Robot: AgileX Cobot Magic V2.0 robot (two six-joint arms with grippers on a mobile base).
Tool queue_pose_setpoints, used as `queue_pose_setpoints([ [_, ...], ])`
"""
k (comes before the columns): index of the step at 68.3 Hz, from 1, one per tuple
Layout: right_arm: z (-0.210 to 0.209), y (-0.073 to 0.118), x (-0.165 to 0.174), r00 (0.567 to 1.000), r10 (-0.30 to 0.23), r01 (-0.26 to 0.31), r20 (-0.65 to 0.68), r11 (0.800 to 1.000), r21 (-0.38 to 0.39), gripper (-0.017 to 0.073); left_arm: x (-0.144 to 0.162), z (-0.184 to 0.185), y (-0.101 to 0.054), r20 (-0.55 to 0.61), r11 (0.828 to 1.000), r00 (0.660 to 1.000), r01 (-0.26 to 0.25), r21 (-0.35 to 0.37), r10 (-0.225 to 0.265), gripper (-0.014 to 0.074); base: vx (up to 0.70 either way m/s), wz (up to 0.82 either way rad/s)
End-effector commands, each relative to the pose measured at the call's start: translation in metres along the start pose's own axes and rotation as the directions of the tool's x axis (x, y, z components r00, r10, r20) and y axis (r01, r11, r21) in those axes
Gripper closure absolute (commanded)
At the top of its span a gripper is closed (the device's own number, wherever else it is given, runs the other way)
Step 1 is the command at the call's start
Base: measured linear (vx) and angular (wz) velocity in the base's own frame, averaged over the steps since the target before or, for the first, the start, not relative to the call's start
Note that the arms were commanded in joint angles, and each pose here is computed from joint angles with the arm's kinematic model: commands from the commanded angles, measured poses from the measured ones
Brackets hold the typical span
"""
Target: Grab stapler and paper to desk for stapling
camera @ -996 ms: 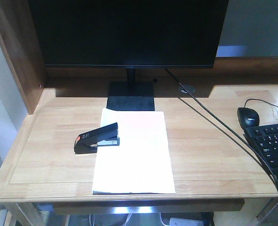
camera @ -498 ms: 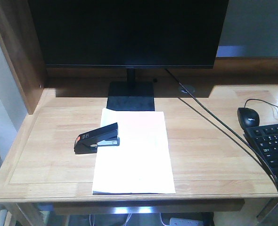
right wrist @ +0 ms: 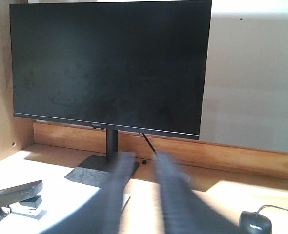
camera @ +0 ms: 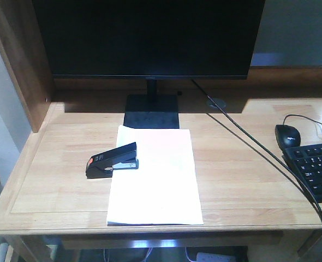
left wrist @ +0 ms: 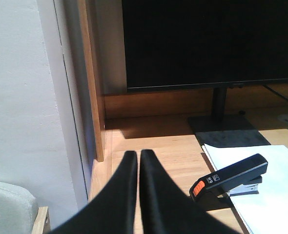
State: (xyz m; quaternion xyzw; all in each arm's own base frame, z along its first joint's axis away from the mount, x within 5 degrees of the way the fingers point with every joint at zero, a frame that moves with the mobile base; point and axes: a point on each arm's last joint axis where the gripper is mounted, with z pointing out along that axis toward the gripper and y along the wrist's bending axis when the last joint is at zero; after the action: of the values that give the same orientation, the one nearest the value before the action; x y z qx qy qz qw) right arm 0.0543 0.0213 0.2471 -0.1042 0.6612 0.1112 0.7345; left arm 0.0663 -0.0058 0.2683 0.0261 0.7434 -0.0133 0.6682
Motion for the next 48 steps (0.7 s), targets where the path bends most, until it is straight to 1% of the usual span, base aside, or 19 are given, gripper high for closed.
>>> queue_pose_setpoints([
  [1,0.001,-0.003,-0.008,0.999,-0.042,0.042,0.013,0.999,0.032,0.0571,-0.014,-0.001,0.002,0.086,1.0,0.996,0.014,-0.022,-0.012,0.06,0.0,0.0],
  [23,0.001,-0.003,-0.008,0.999,-0.042,0.042,0.013,0.999,0.032,0.0568,-0.013,-0.001,0.002,0.085,1.0,0.996,0.015,-0.022,-0.013,0.06,0.0,0.0],
  [30,0.001,-0.003,-0.008,0.999,-0.042,0.042,0.013,0.999,0.032,0.0568,-0.004,0.002,0.003,0.062,1.0,0.998,0.01,-0.026,-0.008,0.06,0.0,0.0],
  [34,0.001,-0.003,-0.008,0.999,-0.042,0.042,0.013,0.999,0.032,0.0568,0.003,0.002,0.004,0.058,0.997,0.996,-0.06,-0.046,0.062,0.06,0.0,0.0],
  [37,0.001,-0.003,-0.008,0.999,-0.042,0.042,0.013,0.999,0.032,0.0568,0.007,0.001,0.005,0.077,0.994,0.992,-0.092,-0.064,0.097,0.06,0.0,0.0],
  [40,0.001,-0.003,-0.008,0.999,-0.042,0.042,0.013,0.999,0.032,0.0568,0.013,0.0,0.005,0.098,0.994,0.991,-0.083,-0.074,0.09,0.06,0.0,0.0],
  [43,0.001,-0.003,-0.008,0.999,-0.042,0.042,0.013,0.999,0.032,0.0568,0.02,-0.002,0.006,0.126,0.995,0.99,-0.053,-0.079,0.063,0.06,0.0,0.0],
  [48,0.001,-0.003,-0.008,0.999,-0.042,0.042,0.013,0.999,0.032,0.0568,0.038,-0.003,0.006,0.158,0.996,0.987,-0.028,-0.089,0.042,0.06,0.0,0.0],
])
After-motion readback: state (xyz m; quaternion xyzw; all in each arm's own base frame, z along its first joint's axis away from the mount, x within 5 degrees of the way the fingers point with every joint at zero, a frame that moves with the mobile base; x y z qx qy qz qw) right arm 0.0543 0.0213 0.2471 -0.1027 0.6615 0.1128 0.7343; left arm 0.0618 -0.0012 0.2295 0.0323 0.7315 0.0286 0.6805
